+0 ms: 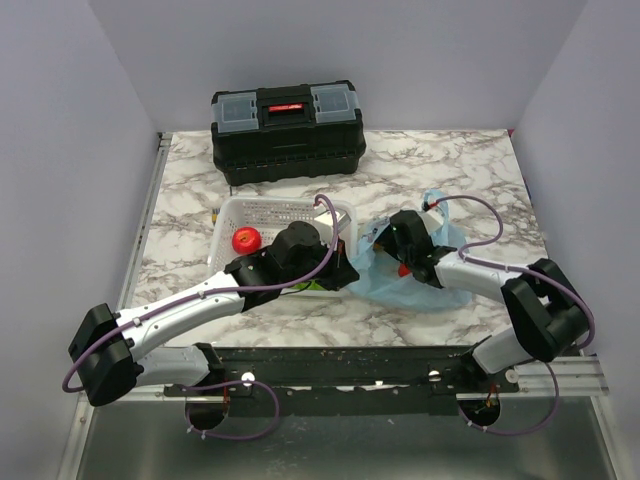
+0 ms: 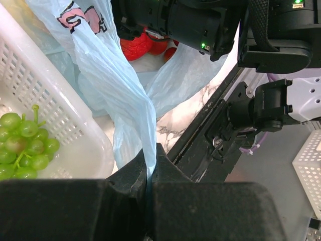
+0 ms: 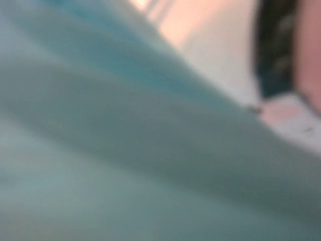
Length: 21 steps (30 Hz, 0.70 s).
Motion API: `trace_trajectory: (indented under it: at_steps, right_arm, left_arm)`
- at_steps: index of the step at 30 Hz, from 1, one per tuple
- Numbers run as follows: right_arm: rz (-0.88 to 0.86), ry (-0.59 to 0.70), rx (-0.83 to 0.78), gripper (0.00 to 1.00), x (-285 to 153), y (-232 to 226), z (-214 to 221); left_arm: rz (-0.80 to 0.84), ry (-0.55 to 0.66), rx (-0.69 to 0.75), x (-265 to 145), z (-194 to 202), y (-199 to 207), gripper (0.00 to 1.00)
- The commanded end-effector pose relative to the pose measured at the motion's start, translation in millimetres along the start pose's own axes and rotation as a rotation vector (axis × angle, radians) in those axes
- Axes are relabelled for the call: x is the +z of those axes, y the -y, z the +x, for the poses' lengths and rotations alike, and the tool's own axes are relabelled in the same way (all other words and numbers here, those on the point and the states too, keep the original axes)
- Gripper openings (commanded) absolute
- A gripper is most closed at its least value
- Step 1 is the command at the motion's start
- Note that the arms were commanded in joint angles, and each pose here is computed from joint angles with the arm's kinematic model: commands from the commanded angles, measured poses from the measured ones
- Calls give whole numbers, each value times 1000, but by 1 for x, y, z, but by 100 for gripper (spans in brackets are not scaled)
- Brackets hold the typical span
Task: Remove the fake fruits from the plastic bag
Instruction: Take out the fake fruit from the plastic bag.
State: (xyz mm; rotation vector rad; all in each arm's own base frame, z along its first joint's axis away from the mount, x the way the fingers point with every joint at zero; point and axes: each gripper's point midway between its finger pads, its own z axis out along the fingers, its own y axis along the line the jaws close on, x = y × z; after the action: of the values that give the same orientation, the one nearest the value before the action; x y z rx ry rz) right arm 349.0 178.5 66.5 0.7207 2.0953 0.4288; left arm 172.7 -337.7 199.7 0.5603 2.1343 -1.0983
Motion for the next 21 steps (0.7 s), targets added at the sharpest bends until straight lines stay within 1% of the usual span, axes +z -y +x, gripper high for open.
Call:
trace_trajectory:
  at_steps: [1, 3, 5, 7, 9, 14, 21]
  right_arm:
    - [-21, -18, 58, 61, 8, -1, 4]
    - [-26, -22, 64, 64, 10, -2, 4]
    - [-21, -29, 73, 70, 12, -1, 6]
    - [-22, -39, 84, 72, 14, -1, 7]
    - [-20, -46, 97, 73, 16, -1, 7]
    - [-23, -51, 116, 78, 22, 0, 7]
    - [-36, -67, 138, 79, 35, 3, 11]
  left_arm:
    - [7, 25, 22, -5, -10, 6, 0]
    - [7, 26, 22, -5, -11, 6, 0]
    - [6, 25, 21, -5, -10, 6, 0]
    - [10, 24, 21, -5, -10, 7, 0]
    - [11, 25, 19, -4, -10, 7, 0]
    - [11, 21, 19, -4, -10, 7, 0]
    - [16, 17, 16, -3, -9, 7, 0]
